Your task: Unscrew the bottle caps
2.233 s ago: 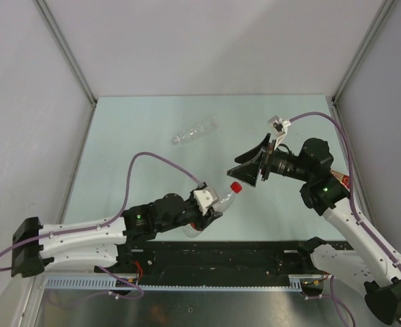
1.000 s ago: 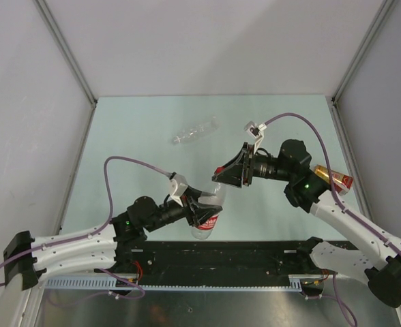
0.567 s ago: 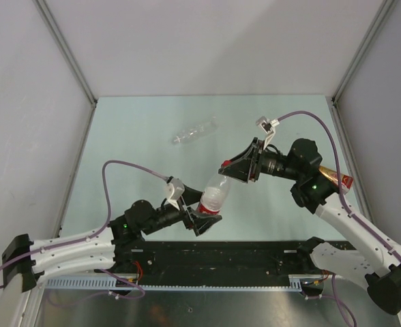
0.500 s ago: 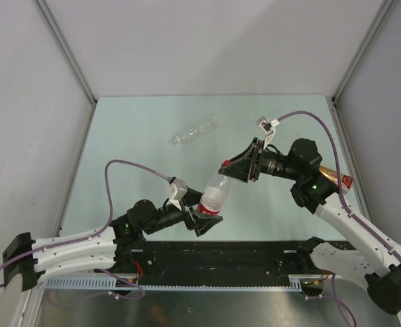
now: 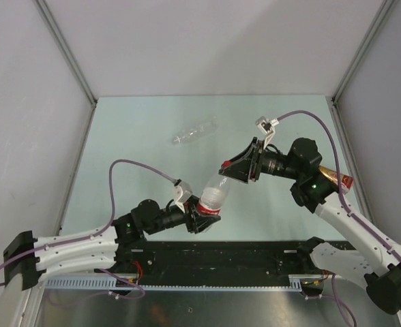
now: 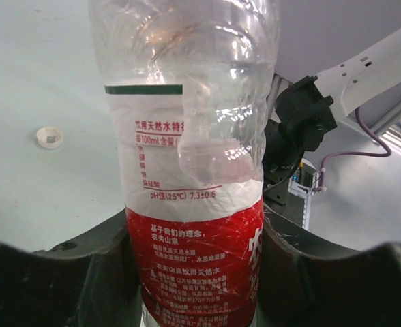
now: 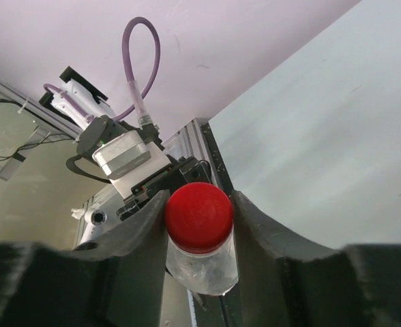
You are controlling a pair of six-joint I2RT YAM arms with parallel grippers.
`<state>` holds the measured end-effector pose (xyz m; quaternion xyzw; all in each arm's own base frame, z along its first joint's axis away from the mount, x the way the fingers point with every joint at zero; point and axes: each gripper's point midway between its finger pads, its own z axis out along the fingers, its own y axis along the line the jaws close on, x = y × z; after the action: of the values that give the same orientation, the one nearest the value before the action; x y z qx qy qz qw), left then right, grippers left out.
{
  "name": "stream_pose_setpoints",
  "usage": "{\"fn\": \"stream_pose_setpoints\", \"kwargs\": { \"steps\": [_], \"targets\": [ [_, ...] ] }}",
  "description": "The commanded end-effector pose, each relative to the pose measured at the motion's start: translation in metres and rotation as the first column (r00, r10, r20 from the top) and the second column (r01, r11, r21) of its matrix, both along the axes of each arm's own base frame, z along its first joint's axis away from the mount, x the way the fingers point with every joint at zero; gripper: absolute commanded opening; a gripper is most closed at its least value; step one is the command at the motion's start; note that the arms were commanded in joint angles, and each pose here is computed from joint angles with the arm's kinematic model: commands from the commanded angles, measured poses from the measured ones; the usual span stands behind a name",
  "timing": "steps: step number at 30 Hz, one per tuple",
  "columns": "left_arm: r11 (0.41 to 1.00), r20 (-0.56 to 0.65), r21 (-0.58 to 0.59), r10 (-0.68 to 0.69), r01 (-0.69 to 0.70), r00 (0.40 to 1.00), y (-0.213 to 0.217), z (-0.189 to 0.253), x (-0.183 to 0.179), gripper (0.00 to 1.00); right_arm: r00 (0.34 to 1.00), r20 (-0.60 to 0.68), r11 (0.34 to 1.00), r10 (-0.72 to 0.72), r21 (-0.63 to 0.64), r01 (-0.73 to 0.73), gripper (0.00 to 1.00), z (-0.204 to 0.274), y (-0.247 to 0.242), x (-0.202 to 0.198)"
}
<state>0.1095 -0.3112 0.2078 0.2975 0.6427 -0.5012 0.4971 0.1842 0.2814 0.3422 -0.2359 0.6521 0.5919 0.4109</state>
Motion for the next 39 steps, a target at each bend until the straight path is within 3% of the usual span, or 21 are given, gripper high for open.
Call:
{"fn": "stream_pose_setpoints", "kwargs": {
  "steps": [1,4,8,12,18,27,31,39],
  "targets": [
    [0.996,0.118,-0.062,0.071,-0.064,0.99,0.011,0.031,0.011,0.35,0.999,-0.009,0.999,-0.04,0.028,0.04,0.55,0.005,-0.005,0.015],
    [0.993,0.144,0.008,0.113,-0.115,0.983,0.017,0.019,0.02,0.33,0.999,-0.016,0.998,-0.051,0.038,0.051,0.79,0.008,-0.008,0.019],
    [0.973,0.16,0.144,0.156,-0.179,0.975,0.025,-0.007,0.031,0.32,0.995,-0.03,0.995,-0.097,0.025,0.098,0.93,0.004,-0.014,0.028],
    [0.93,0.175,0.291,0.179,-0.225,0.968,0.034,-0.031,0.039,0.33,0.988,-0.06,0.989,-0.146,-0.015,0.145,0.96,-0.009,-0.018,0.039],
    [0.854,0.279,0.437,0.168,-0.281,0.946,0.042,-0.058,0.037,0.46,0.966,-0.154,0.977,-0.205,-0.082,0.194,0.99,-0.032,-0.025,0.048],
    [0.738,0.418,0.535,0.191,-0.41,0.888,0.046,-0.069,0.055,0.45,0.93,-0.248,0.956,-0.27,-0.181,0.23,0.99,-0.058,-0.039,0.041],
    [0.663,0.49,0.573,0.195,-0.482,0.849,0.049,-0.071,0.062,0.44,0.924,-0.285,0.958,-0.255,-0.205,0.201,0.99,-0.069,-0.037,0.041],
    [0.568,0.588,0.593,0.18,-0.571,0.789,0.059,-0.062,0.072,0.48,0.896,-0.391,0.965,-0.209,-0.232,0.124,0.98,-0.092,-0.042,0.045]
  ]
}}
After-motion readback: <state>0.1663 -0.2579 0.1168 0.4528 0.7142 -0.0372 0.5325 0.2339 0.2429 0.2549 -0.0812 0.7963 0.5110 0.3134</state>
